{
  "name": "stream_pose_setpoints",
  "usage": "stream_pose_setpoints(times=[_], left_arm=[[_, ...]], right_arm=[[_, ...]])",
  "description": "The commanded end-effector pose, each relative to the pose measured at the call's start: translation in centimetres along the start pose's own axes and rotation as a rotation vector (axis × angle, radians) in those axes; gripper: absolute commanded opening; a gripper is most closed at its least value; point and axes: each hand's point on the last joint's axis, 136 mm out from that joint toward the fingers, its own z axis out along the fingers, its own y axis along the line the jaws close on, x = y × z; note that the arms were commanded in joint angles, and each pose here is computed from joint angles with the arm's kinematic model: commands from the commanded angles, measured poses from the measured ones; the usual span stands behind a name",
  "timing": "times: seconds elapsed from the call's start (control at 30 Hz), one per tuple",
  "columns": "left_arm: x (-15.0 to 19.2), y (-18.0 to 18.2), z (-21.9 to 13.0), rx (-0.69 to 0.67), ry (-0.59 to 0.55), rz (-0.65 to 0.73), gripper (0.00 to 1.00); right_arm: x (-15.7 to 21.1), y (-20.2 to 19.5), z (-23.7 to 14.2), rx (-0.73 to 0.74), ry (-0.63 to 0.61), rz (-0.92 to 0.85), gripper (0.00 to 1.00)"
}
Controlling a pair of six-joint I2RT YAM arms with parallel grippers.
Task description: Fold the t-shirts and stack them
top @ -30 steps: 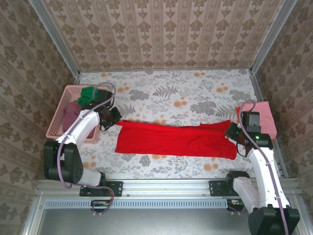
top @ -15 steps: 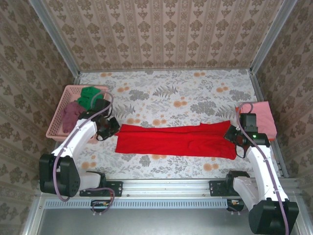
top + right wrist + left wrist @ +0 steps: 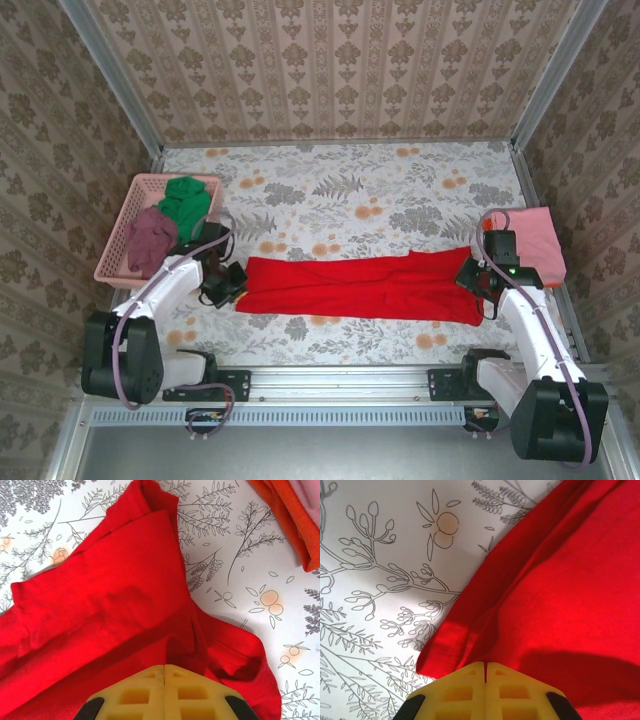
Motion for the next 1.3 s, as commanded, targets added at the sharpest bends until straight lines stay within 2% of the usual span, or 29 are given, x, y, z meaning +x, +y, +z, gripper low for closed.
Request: stream_pose_setpoints(times=[0.0,0.07,0.13,0.17,0.23,0.3,0.43,0.5,0.63,0.73,0.83,1.0,1.2,1.27], left_arm=[[0.7,0.4,1.2,-0.016,0.037,-0.027,0.0],[0.7,0.7,1.4,-0.03,0.038,-0.033,0.02],[0.6,0.9,1.1,-0.045,0.026,-0.029,0.14],[0.5,0.8,0.8,-0.044,0.015,-0.027,0.2],[0.0,0.6,-0.1,-0.041,-0.022,-0.019,0.31],[-0.5,0.3,-1.2,-0.033,-0.06,-0.009,0.44],[-1.2,-1.5,-2.9,0.012,-0.123,0.035,0.69],[-1.2,-3.1,-3.2,0.05,-0.143,0.066,0.76],[-0.5,-7.0,-2.8,0.142,-0.16,0.119,0.78],[0.3,-8.4,-1.7,0.155,-0.146,0.149,0.79],[1.0,-8.4,-0.3,0.149,-0.119,0.154,0.8],[1.7,-8.4,1.1,0.152,-0.094,0.159,0.81],[2.2,-8.2,2.1,0.156,-0.076,0.15,0.83],[2.3,-7.9,2.3,0.144,-0.077,0.146,0.87]], right_arm=[[-0.1,-0.3,0.4,0.012,-0.002,0.024,0.05],[-0.3,-0.4,0.2,0.017,-0.012,0.014,0.25],[-1.0,-0.2,-0.6,0.01,-0.041,-0.003,0.49],[-1.3,0.1,-1.0,-0.001,-0.055,-0.018,0.57],[-2.1,1.0,-2.1,-0.033,-0.085,-0.059,0.68],[-2.7,1.9,-2.7,-0.053,-0.096,-0.097,0.72],[-2.8,5.5,-2.8,-0.09,-0.08,-0.217,0.74],[-2.4,7.6,-2.3,-0.088,-0.063,-0.287,0.74],[-0.6,11.8,-0.8,-0.073,-0.023,-0.41,0.7],[1.3,13.7,0.8,-0.061,0.034,-0.445,0.63],[2.8,14.3,2.6,-0.03,0.089,-0.465,0.57],[2.9,14.7,4.5,0.017,0.119,-0.467,0.46],[3.1,15.2,6.3,0.039,0.151,-0.485,0.39],[3.3,15.1,7.0,0.047,0.162,-0.487,0.38]])
